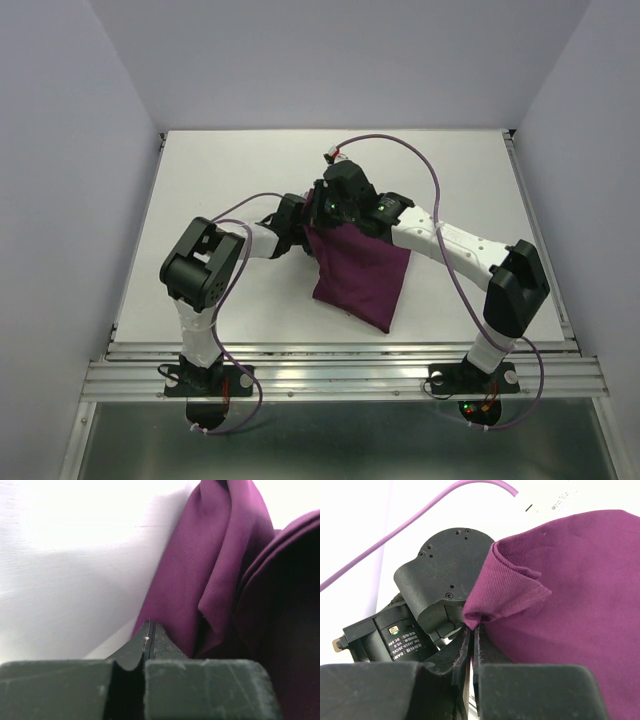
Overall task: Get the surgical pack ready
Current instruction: Pack the surgical kit at the center of the board.
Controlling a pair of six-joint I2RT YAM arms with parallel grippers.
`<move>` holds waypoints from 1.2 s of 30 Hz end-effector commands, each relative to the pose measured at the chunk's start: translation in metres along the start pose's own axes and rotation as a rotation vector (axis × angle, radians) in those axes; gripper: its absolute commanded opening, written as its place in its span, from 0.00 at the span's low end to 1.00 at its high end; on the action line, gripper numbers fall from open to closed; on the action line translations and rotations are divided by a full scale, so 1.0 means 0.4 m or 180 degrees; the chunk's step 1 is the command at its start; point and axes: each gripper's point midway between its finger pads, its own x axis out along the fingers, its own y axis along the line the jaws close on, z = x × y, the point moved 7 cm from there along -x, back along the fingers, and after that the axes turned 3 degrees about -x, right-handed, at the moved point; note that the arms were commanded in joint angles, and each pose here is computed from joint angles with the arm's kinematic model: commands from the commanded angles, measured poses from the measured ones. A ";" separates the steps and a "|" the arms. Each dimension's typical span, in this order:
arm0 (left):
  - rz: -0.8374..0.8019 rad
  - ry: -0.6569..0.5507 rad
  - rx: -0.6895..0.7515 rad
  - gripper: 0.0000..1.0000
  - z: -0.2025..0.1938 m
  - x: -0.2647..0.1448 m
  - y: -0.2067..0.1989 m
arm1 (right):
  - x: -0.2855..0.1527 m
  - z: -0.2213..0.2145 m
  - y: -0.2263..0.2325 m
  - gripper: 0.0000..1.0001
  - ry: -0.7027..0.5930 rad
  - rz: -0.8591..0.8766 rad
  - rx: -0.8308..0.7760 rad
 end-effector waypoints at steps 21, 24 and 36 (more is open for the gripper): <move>-0.0015 -0.0222 0.0083 0.00 0.019 -0.075 0.004 | -0.026 0.058 0.089 0.01 -0.0407 0.0503 -0.0031; 0.0027 -0.0304 0.0108 0.00 0.048 -0.096 0.011 | -0.025 0.061 0.092 0.01 -0.0405 0.0506 -0.0041; 0.0207 -0.0516 0.0021 0.05 0.107 -0.167 0.090 | 0.006 0.058 0.101 0.01 -0.0296 0.0558 -0.0065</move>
